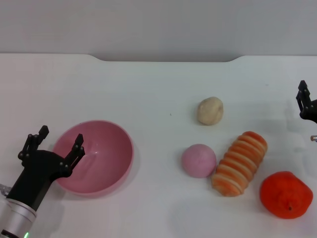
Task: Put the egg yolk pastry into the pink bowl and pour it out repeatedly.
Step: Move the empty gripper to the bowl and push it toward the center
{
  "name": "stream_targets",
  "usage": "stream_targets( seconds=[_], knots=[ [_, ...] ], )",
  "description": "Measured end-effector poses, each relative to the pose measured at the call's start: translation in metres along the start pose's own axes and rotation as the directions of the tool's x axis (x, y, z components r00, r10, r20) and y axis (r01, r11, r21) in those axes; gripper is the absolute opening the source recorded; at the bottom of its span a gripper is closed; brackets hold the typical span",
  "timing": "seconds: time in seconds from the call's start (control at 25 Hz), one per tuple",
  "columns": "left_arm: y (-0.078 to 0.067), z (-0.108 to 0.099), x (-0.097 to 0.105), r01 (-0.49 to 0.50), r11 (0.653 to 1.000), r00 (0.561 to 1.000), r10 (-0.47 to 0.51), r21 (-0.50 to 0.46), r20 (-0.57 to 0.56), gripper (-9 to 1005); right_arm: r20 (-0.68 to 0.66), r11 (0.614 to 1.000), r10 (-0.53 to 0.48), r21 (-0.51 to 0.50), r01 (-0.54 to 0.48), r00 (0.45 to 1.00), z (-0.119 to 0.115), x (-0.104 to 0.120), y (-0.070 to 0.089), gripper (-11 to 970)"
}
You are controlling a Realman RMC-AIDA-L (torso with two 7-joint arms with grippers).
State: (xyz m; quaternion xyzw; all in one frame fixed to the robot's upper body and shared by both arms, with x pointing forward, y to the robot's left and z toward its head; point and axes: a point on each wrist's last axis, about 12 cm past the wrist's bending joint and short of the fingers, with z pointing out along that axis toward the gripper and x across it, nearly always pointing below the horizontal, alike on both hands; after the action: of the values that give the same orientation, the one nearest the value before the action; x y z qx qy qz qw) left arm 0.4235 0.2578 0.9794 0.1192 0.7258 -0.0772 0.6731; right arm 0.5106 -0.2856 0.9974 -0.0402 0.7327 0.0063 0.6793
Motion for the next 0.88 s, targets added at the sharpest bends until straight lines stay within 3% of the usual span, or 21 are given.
stream_targets(
  seconds=[0.88],
  knots=[
    [0.0013, 0.0007, -0.0004, -0.006, 1.0, 1.0, 0.006, -0.001, 0.004, 811, 0.008, 1.0, 0.0, -0.004, 0.0, 1.0, 0.0025, -0.002, 0.0011, 478]
  ],
)
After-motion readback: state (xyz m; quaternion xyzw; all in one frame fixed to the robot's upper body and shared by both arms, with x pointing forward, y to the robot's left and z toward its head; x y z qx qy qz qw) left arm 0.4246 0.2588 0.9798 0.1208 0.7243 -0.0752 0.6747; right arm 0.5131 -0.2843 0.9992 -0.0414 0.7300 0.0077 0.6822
